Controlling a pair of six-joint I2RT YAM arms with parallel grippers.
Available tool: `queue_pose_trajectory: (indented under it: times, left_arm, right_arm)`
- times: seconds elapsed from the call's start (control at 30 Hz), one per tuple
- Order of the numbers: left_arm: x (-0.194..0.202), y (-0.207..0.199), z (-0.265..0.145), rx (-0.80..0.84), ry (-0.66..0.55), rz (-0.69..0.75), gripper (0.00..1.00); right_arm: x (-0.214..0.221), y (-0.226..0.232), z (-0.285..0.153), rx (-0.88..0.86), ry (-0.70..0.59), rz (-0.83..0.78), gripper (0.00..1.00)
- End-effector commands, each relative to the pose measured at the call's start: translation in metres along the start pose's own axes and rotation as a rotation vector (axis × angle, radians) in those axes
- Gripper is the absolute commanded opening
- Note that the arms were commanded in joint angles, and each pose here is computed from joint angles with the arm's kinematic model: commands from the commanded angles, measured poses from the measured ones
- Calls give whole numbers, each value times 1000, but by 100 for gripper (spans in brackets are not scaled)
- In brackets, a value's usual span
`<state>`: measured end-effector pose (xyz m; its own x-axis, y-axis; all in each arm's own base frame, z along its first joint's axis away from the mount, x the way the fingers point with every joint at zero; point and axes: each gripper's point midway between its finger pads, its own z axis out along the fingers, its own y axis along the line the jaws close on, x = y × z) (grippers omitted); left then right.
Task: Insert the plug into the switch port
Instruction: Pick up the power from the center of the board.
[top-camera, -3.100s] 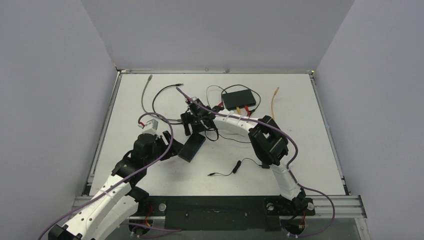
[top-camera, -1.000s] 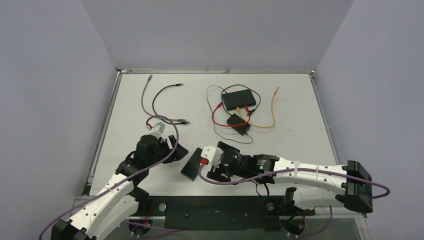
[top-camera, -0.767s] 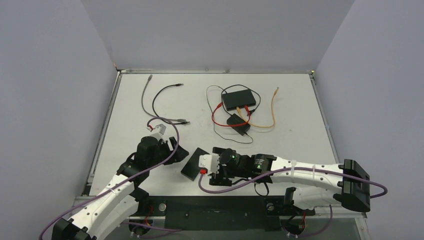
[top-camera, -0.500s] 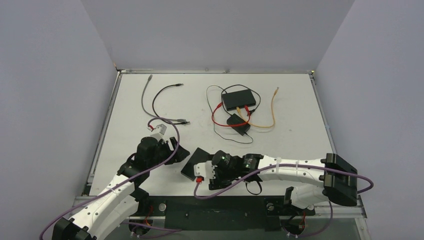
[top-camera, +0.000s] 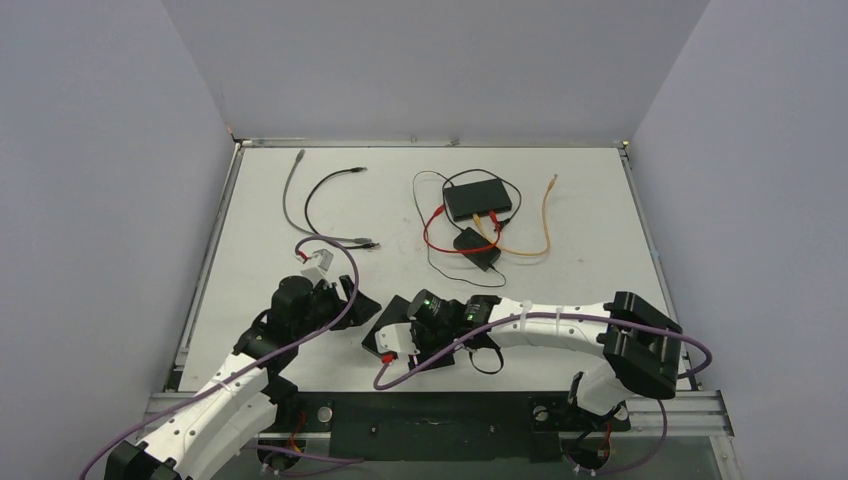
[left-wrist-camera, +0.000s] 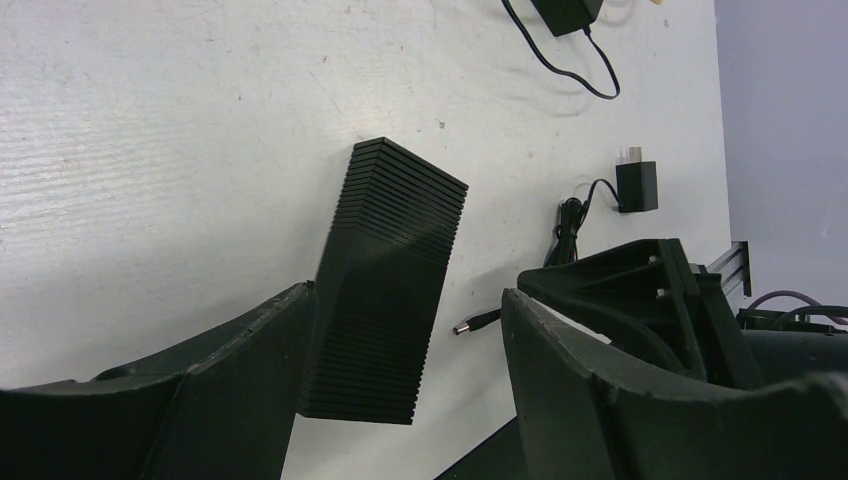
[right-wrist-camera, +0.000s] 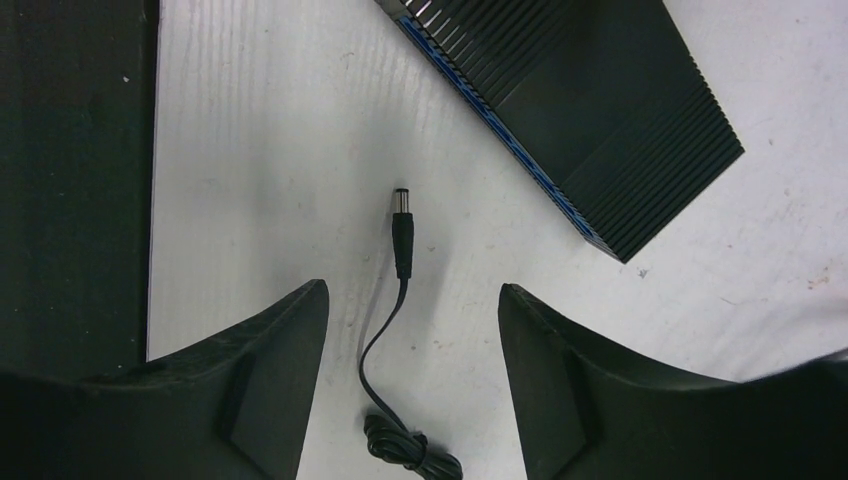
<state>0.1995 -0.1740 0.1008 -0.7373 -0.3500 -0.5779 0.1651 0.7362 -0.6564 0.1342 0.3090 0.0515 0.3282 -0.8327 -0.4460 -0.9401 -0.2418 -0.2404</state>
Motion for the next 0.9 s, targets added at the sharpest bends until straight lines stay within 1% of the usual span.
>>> queue_pose_trajectory:
  times: [0.0, 0.03, 0.3, 0.4, 0.5, 0.87]
  left_arm:
    - [-10, -14, -1, 66, -42, 28, 65]
    - [-10, -14, -1, 69, -42, 28, 65]
    - [-8, -16, -1, 75, -37, 30, 65]
    - [-8, -16, -1, 76, -35, 31, 65]
    - [-7, -17, -1, 77, -33, 32, 65]
    - [-7, -16, 0, 72, -32, 30, 65]
  right_arm:
    - [-19, -4, 0, -49, -60, -22, 58]
    - [-19, -3, 1, -58, -59, -23, 57]
    - [-10, -4, 14, -76, -23, 2, 44]
    - [-7, -5, 18, -78, -16, 9, 42]
    - [-6, -7, 20, -71, -19, 20, 38]
    - [-3, -9, 29, -82, -18, 38, 33]
